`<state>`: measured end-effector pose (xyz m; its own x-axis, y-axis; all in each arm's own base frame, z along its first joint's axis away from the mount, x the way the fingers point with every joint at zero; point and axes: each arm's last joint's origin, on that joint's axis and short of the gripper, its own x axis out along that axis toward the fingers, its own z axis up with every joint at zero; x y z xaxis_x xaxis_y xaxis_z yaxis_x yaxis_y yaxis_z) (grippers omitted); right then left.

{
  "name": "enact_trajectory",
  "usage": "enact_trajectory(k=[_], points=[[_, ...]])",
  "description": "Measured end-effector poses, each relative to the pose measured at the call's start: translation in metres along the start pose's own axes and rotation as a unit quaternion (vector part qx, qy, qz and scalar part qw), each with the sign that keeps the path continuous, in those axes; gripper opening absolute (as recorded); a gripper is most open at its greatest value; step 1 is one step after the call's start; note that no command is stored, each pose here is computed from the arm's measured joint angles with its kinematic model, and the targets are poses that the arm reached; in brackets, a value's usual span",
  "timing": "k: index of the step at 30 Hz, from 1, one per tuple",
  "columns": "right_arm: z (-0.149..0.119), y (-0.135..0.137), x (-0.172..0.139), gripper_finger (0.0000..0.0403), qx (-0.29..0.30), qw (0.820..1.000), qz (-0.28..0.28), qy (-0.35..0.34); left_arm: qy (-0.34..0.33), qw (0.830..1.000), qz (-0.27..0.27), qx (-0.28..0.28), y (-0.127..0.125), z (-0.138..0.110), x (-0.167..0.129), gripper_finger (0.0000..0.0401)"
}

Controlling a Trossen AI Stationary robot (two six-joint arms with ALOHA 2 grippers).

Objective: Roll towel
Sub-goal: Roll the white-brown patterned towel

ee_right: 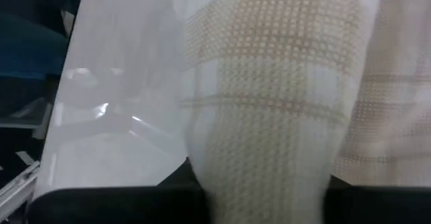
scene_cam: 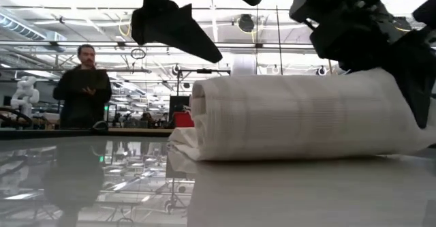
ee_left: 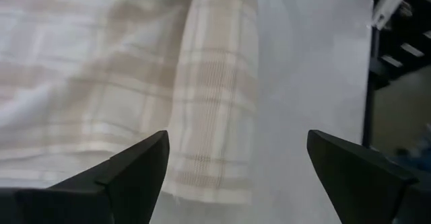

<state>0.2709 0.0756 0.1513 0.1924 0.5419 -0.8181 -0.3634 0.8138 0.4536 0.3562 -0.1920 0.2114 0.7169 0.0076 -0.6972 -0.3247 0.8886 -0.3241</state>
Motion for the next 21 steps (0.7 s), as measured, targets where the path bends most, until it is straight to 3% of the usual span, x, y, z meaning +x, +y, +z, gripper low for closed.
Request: enact_trajectory(k=[10, 21], points=[[-0.002, -0.02, 0.006, 0.0061, 0.035, 0.998, 0.049, 0.006, -0.024, 0.999, 0.026, 0.031, 0.0, -0.002, 0.003, 0.0357], [-0.003, -0.035, 0.01, 0.0061, 0.051, 0.997, 0.063, 0.004, -0.016, 0.998, 0.0, 0.053, 0.004, -0.006, 0.037, 0.0357]])
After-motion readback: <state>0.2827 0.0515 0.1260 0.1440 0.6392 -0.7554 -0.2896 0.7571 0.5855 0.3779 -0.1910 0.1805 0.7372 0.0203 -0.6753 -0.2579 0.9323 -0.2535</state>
